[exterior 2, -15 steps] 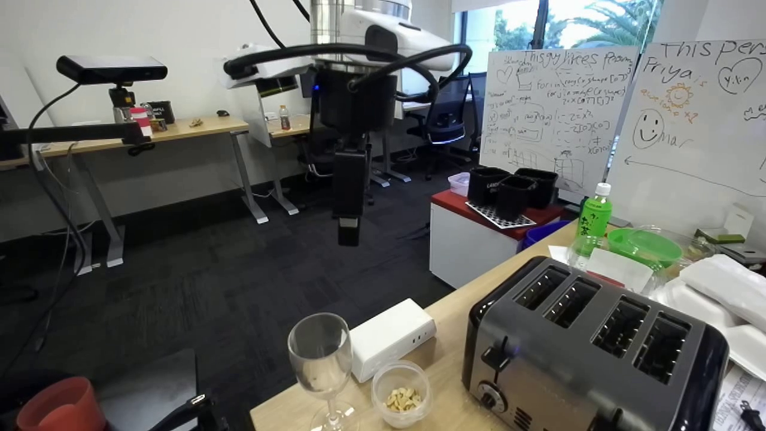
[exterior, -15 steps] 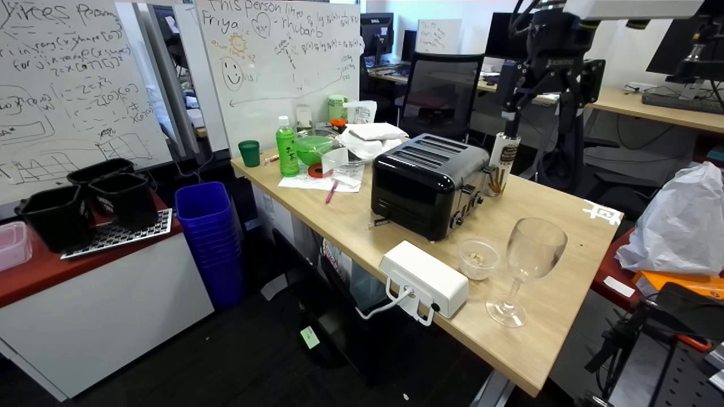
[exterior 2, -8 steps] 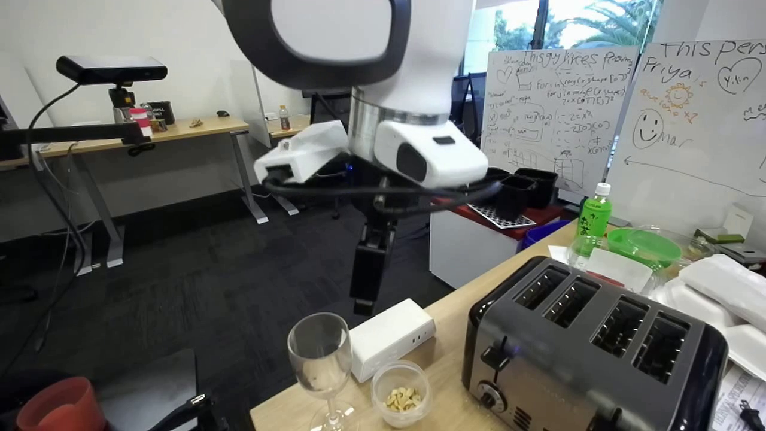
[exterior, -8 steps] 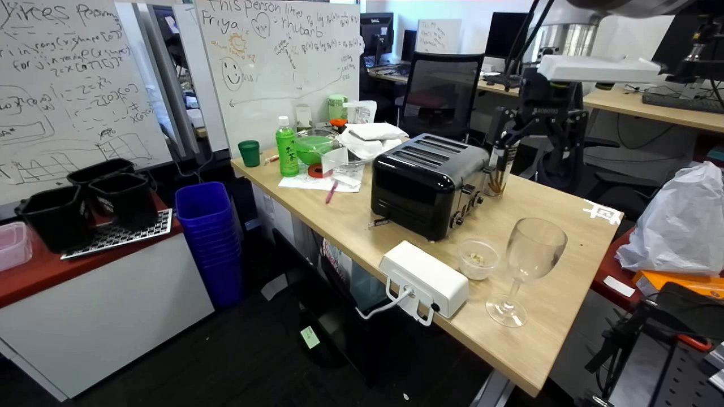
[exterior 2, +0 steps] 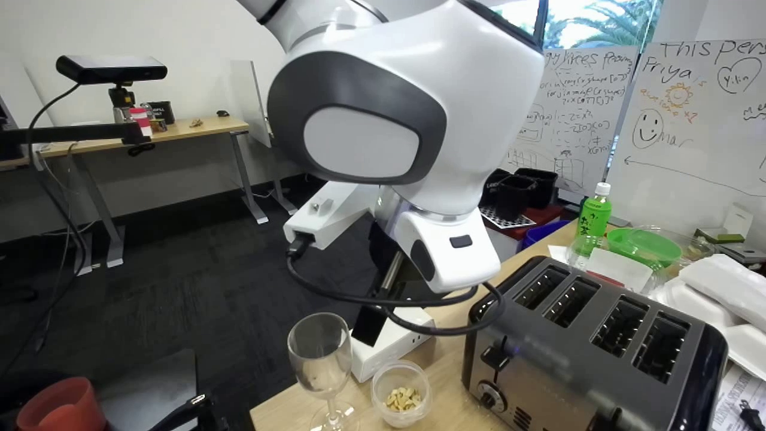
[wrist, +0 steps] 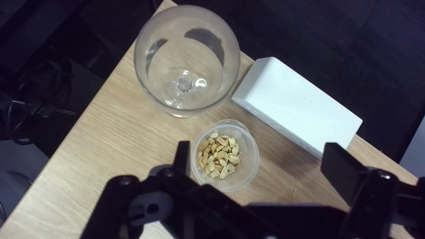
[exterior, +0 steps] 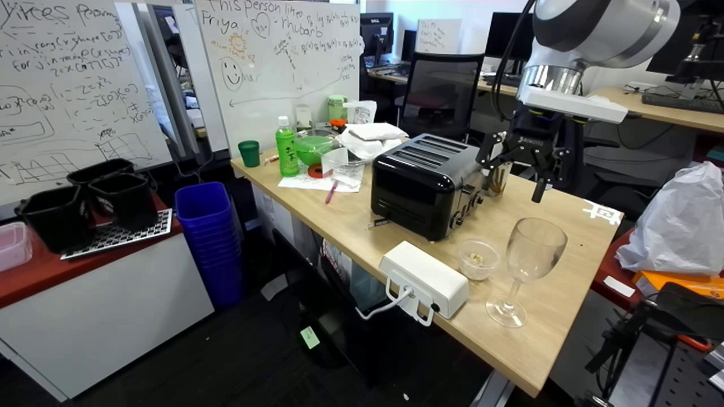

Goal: Pick up the plastic bowl from the table and pour its contents in the wine glass.

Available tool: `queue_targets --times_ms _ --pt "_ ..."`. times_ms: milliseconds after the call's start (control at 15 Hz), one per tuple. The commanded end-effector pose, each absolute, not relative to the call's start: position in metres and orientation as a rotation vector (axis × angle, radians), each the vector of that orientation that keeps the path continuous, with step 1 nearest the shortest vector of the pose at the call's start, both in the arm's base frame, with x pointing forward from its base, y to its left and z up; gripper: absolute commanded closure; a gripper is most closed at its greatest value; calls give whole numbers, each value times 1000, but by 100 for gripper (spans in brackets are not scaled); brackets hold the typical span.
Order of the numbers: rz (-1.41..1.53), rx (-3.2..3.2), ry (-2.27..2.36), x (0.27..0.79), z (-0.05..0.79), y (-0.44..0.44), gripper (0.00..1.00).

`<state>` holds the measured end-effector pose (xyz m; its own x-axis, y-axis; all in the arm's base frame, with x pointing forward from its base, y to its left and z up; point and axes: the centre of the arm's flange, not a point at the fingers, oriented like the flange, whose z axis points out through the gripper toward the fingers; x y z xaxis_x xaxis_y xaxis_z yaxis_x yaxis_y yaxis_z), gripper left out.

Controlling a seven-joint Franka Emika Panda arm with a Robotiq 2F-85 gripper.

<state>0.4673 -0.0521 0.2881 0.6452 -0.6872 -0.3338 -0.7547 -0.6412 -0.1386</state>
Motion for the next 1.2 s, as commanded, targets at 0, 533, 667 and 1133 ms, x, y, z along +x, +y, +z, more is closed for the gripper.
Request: queue_targets --times_ms 0,533,667,1133 --pt "365 -2597 1168 468 288 -52 0" --pt "342 -2592 1166 471 283 -58 0" --pt "354 -2580 1148 472 278 -66 0" --pt "399 -2551 1207 480 245 -110 0"
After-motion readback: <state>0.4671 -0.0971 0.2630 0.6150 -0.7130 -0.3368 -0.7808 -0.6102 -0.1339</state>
